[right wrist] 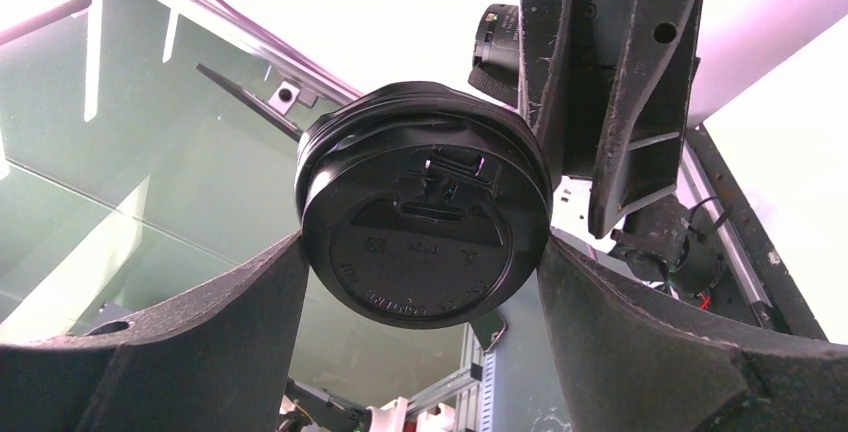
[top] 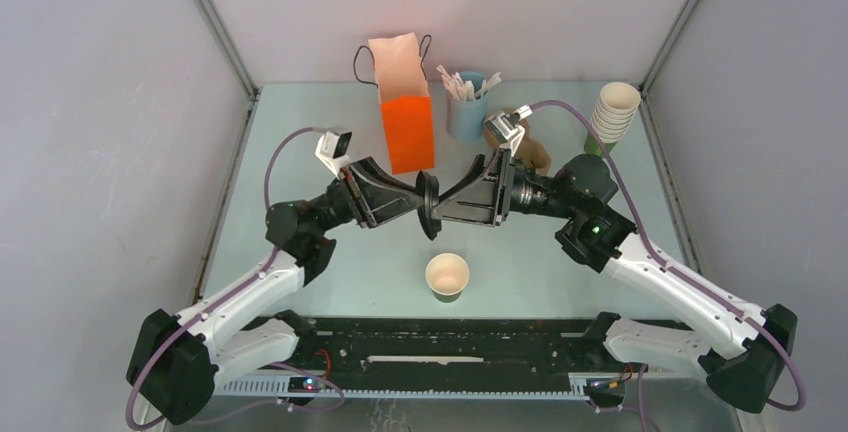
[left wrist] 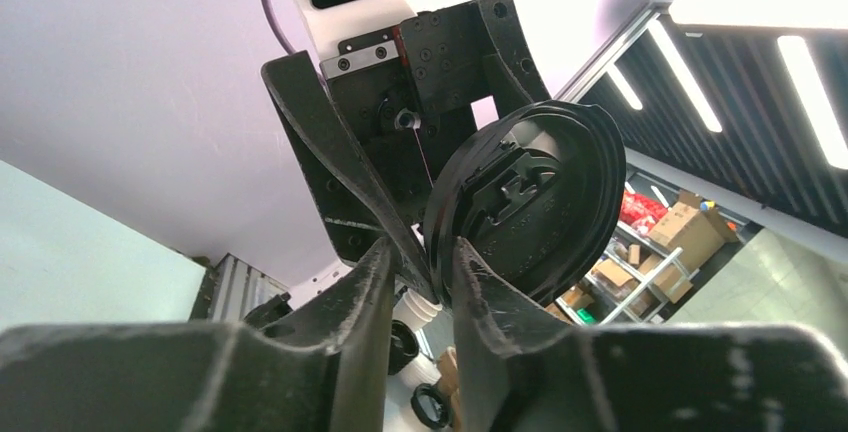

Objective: Pack the takeout coffee

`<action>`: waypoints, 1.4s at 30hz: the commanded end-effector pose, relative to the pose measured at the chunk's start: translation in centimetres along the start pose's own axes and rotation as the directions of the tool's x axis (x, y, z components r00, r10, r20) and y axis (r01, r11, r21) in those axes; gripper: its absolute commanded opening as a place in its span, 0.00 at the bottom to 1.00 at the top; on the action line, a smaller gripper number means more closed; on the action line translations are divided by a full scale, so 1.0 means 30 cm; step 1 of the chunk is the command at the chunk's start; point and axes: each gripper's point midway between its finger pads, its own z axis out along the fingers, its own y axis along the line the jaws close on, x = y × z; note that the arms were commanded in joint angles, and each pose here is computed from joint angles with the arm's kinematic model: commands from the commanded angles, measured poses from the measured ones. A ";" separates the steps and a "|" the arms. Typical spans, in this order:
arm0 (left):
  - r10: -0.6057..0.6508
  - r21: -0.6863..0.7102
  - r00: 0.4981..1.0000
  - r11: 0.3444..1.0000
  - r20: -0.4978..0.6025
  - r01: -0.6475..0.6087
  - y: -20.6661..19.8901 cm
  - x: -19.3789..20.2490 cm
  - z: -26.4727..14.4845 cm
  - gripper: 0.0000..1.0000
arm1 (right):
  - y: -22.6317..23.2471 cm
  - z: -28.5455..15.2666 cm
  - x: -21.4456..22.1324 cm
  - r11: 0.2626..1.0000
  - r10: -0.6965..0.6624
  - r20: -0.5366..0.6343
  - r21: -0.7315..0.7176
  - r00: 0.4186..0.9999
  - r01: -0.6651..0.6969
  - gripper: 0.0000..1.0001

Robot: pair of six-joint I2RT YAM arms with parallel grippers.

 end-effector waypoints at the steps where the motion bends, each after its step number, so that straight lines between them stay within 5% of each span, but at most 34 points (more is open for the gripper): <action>1: 0.008 -0.014 1.000 1.000 -0.010 -0.008 0.021 0.019 -0.014 0.36 | 0.030 -0.007 -0.011 1.000 -0.023 0.014 -0.020 1.000 0.023 0.88; 7: 0.025 -0.108 1.000 0.994 0.017 -0.023 0.081 0.010 -0.078 0.66 | -0.003 -0.054 -0.023 0.997 -0.054 0.032 0.055 0.998 0.052 0.86; 10: 0.026 -0.292 0.999 0.956 0.042 -0.013 0.199 0.007 -0.191 0.84 | -0.107 -0.137 -0.021 0.967 -0.129 0.034 0.227 0.991 0.118 0.84; 12: 0.064 -0.519 0.997 0.854 0.040 -0.034 0.310 0.000 -0.301 0.89 | -0.209 -0.226 -0.009 0.897 -0.204 0.012 0.403 0.979 0.182 0.85; 14: 0.109 -0.782 0.994 0.620 -0.001 -0.069 0.409 0.013 -0.464 0.96 | -0.338 -0.334 0.041 0.771 -0.243 -0.085 0.587 0.966 0.246 0.85; 16: 0.087 -0.902 0.995 0.424 -0.047 -0.080 0.458 0.043 -0.596 0.98 | -0.434 -0.407 0.079 0.637 -0.270 -0.197 0.697 0.943 0.328 0.84; 18: 0.022 -0.930 0.997 0.360 -0.070 -0.074 0.481 0.096 -0.652 1.00 | -0.519 -0.470 0.159 0.500 -0.230 -0.343 0.761 0.911 0.413 0.82; 25: -0.071 -0.924 0.997 0.383 -0.011 0.017 0.528 0.206 -0.681 1.00 | -0.648 -0.460 0.341 0.215 -0.085 -0.662 0.717 0.744 0.663 0.79; 29: -0.106 -0.910 0.994 0.413 -0.016 0.029 0.547 0.256 -0.651 1.00 | -0.683 -0.439 0.371 0.087 -0.035 -0.751 0.655 0.660 0.750 0.81; 38: -0.129 -0.912 0.990 0.410 -0.056 0.002 0.576 0.316 -0.620 1.00 | -0.715 -0.343 0.363 0.120 -0.048 -0.768 0.630 0.639 0.767 0.85; 42: -0.122 -0.915 0.991 0.404 -0.051 0.003 0.582 0.320 -0.630 1.00 | -0.724 -0.287 0.370 0.194 -0.055 -0.760 0.628 0.648 0.753 0.86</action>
